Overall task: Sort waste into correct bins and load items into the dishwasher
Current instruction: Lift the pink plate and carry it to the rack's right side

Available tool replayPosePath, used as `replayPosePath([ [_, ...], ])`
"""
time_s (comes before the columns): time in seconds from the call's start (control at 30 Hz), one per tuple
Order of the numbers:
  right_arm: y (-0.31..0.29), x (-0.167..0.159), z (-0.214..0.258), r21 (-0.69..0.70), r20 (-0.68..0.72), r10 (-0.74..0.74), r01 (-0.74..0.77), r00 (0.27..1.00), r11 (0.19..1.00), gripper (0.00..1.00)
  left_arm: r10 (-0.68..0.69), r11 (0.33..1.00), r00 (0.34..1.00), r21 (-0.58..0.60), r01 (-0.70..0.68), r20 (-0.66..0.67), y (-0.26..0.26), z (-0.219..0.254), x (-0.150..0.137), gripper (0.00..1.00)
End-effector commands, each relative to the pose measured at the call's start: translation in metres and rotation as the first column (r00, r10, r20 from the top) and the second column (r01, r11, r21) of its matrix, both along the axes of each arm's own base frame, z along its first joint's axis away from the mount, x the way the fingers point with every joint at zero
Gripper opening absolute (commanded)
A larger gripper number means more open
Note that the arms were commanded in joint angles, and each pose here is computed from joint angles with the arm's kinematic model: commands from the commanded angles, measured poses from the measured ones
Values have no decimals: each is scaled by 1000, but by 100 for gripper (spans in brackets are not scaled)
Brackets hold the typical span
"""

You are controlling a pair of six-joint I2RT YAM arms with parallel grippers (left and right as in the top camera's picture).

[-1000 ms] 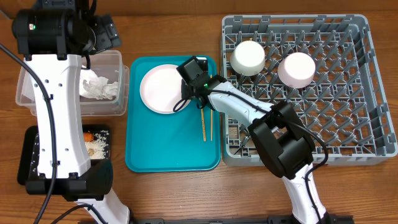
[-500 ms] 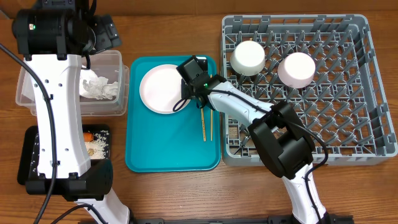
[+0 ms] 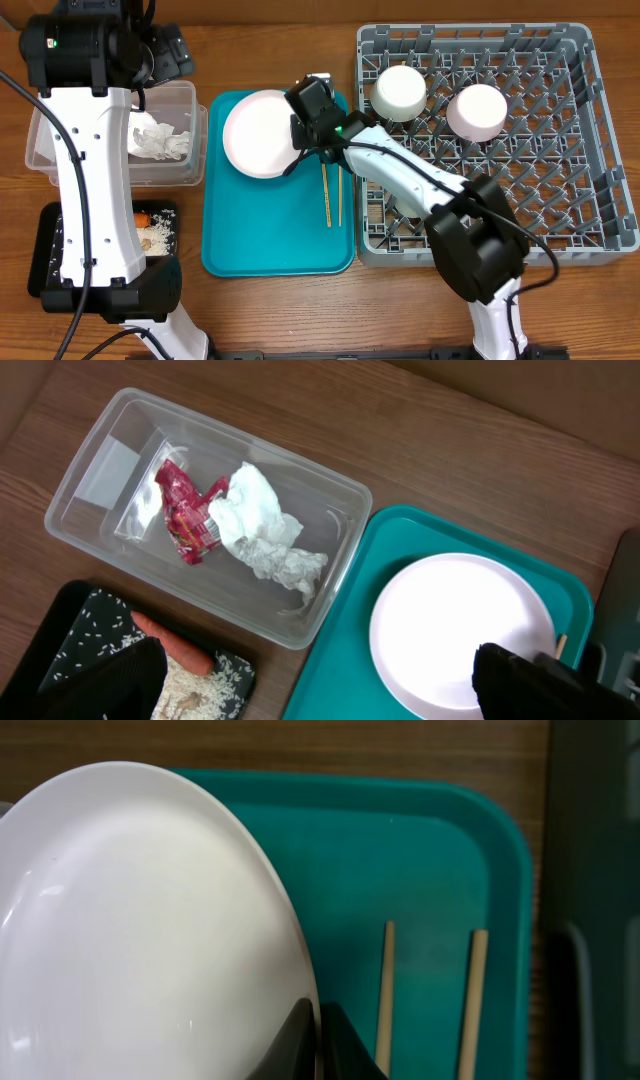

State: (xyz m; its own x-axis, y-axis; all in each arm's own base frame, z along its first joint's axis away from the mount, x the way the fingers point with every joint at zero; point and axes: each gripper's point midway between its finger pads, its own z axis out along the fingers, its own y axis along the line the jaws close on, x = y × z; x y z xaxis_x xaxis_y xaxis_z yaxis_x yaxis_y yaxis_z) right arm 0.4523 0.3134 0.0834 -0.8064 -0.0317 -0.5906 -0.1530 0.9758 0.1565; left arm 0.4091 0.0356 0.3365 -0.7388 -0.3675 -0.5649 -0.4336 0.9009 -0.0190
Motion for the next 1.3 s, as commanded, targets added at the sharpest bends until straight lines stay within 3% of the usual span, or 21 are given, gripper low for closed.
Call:
replayPosePath([
  [0.0,-8,11,69,20,141,-29,26,990,999,4,15,1000,999,-16,-15,44,-1,14,-7,100],
  [0.23,-59,5,139,-68,289,-149,176,945,982,4,15,1000,999,-16,-15,44,-1,14,-7,100],
  [0.4,-96,-16,186,-251,360,-62,161,931,955,4,15,1000,999,-16,-15,44,-1,14,-7,100],
  [0.7,-195,-57,277,-416,505,-120,363,855,834,4,15,1000,999,-16,-15,44,-1,14,-7,100],
  [1.03,-322,-72,279,-523,444,-310,524,841,673,4,15,1000,999,-16,-15,44,-1,14,-7,100],
  [1.27,-358,-66,262,-674,348,-278,445,895,589,4,16,1000,999,-16,-15,44,0,14,-7,100],
])
